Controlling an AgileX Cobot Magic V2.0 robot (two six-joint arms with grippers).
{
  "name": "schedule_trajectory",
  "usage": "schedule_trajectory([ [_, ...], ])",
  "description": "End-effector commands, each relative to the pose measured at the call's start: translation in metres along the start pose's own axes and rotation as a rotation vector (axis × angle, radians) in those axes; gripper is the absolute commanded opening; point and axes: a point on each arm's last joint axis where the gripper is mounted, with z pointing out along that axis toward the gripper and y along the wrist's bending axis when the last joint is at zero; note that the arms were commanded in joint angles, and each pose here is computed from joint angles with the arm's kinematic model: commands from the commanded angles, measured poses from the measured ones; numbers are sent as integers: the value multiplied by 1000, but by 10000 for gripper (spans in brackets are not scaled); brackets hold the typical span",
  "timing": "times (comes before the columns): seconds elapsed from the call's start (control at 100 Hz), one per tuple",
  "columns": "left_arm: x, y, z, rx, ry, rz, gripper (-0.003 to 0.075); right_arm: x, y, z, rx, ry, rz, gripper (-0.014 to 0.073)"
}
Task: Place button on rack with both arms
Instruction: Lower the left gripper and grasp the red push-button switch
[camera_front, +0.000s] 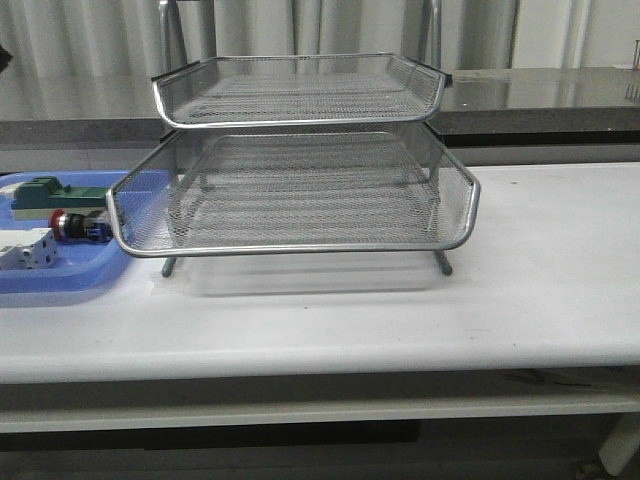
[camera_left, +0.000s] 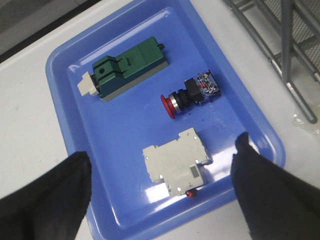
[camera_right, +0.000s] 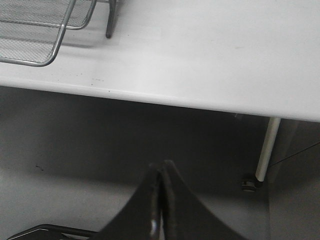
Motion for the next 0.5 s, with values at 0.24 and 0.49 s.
schedule_trajectory([
  [0.24, -47, 15, 48, 72, -10, 190, 549, -9, -1, -5, 15, -69, -4, -66],
  [0.49, -61, 16, 85, 107, -27, 231, 549, -9, -1, -5, 15, -69, -4, -66],
])
